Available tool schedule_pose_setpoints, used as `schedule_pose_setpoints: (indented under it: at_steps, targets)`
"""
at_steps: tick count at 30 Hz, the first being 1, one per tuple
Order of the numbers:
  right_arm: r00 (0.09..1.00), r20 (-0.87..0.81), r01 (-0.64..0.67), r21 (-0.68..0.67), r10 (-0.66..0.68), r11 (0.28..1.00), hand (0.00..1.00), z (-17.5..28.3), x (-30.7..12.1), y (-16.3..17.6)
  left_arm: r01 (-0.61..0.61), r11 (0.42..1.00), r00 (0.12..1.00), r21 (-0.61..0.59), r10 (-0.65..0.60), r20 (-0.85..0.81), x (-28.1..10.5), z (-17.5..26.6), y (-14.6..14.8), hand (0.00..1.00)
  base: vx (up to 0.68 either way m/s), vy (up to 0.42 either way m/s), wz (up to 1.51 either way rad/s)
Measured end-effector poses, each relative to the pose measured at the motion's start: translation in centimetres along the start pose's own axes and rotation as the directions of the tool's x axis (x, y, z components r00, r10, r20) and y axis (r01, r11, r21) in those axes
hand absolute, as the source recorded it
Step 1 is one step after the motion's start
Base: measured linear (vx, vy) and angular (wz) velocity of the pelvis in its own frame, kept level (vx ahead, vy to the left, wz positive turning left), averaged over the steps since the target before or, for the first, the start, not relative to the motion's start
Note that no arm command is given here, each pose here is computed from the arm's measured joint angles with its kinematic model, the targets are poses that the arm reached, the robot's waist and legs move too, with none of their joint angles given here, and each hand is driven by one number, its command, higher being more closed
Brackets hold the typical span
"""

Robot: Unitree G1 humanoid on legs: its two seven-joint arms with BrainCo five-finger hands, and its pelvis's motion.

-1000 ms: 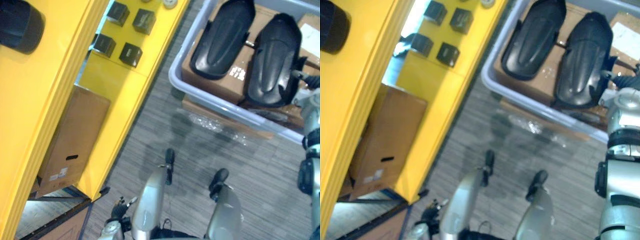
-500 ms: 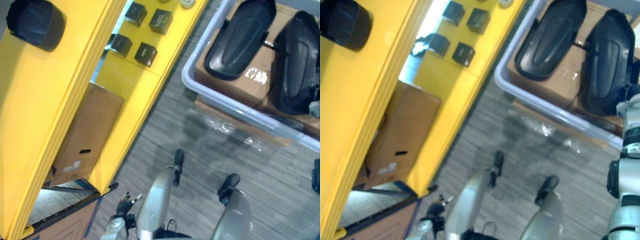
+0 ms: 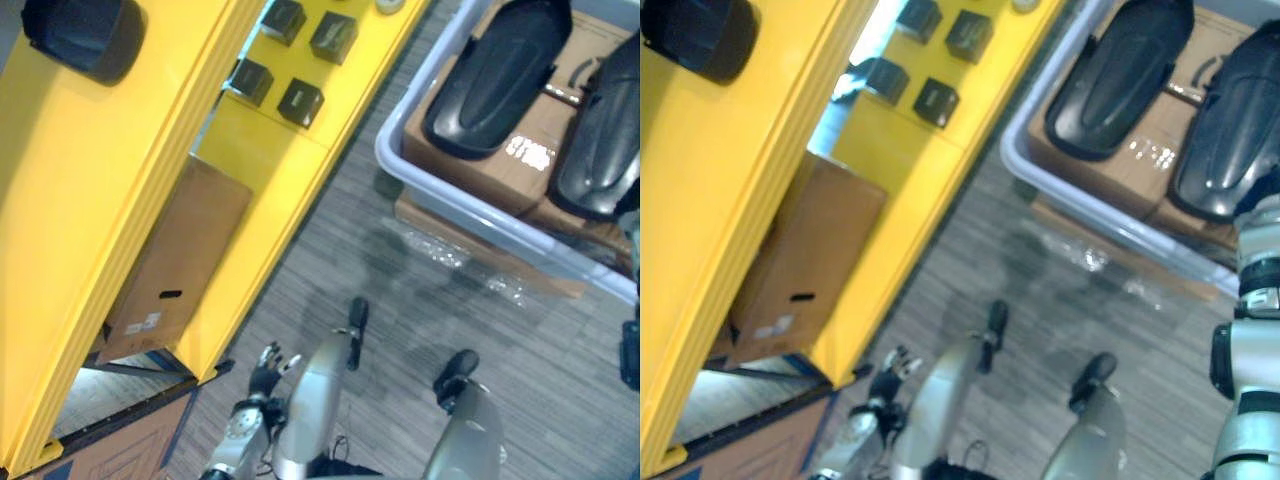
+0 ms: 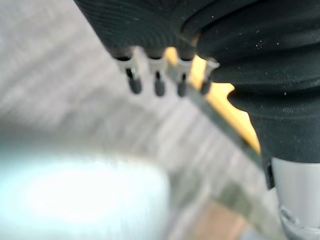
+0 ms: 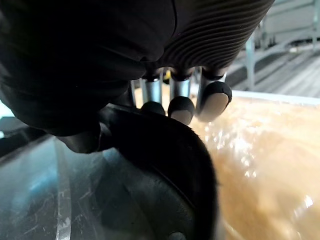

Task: Walk over and take plastic housings, then place them on the shelf

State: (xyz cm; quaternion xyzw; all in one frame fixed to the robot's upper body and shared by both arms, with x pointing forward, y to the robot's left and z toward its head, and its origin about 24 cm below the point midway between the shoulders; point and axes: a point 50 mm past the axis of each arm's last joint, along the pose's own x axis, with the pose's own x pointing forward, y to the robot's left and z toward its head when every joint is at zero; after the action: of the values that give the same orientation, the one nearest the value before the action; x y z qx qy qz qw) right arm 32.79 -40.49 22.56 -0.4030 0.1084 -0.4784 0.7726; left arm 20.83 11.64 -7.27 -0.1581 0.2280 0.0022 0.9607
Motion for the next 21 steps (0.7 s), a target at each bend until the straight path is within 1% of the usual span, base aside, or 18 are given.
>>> schedule_pose_setpoints:
  at_steps: [5, 6, 9, 11, 14, 17, 21]
  targets:
    - [0.992, 0.093, 0.089, 0.021, -0.091, 0.996, 1.0, 1.4, -0.4, -0.5, 0.091, 0.995, 0.986, -0.05, -0.083, 0.145, 0.0, 3.9, -1.9, 0.0, 0.02, -0.007, -0.1]
    - [0.985, 0.135, 0.1, 0.04, -0.104, 0.994, 1.0, 2.1, -0.6, -0.6, 0.114, 0.992, 0.976, -0.054, -0.101, 0.192, -0.1, 5.4, -2.2, 0.0, -0.01, -0.022, -0.07]
    - [0.965, 0.209, 0.136, 0.11, -0.157, 0.985, 1.0, 3.4, -1.3, -1.2, 0.147, 0.989, 0.964, -0.033, -0.136, 0.229, -0.5, 7.3, -2.5, 0.0, -0.01, -0.015, -0.05]
    - [0.953, 0.25, 0.136, 0.153, -0.172, 0.979, 1.0, 4.2, -2.0, -1.0, 0.156, 0.987, 0.957, -0.029, -0.144, 0.252, -0.8, 8.4, -2.4, 0.0, 0.03, -0.016, -0.09]
    - [0.922, 0.331, 0.146, 0.18, -0.199, 0.973, 1.0, 4.6, -3.4, -0.6, 0.201, 0.979, 0.941, -0.038, -0.182, 0.284, -1.4, 10.2, -2.9, 0.0, 0.03, -0.008, -0.08]
    - [0.897, 0.402, 0.117, 0.184, -0.184, 0.976, 1.0, 4.9, -5.1, 0.8, 0.232, 0.972, 0.923, -0.026, -0.212, 0.321, -1.9, 11.6, -3.4, 0.0, 0.04, -0.011, -0.06]
    - [0.87, 0.458, 0.083, 0.226, -0.181, 0.971, 1.0, 4.3, -7.7, 2.6, 0.274, 0.962, 0.881, 0.018, -0.258, 0.396, -2.4, 14.1, -4.2, 0.0, 0.05, -0.02, -0.07]
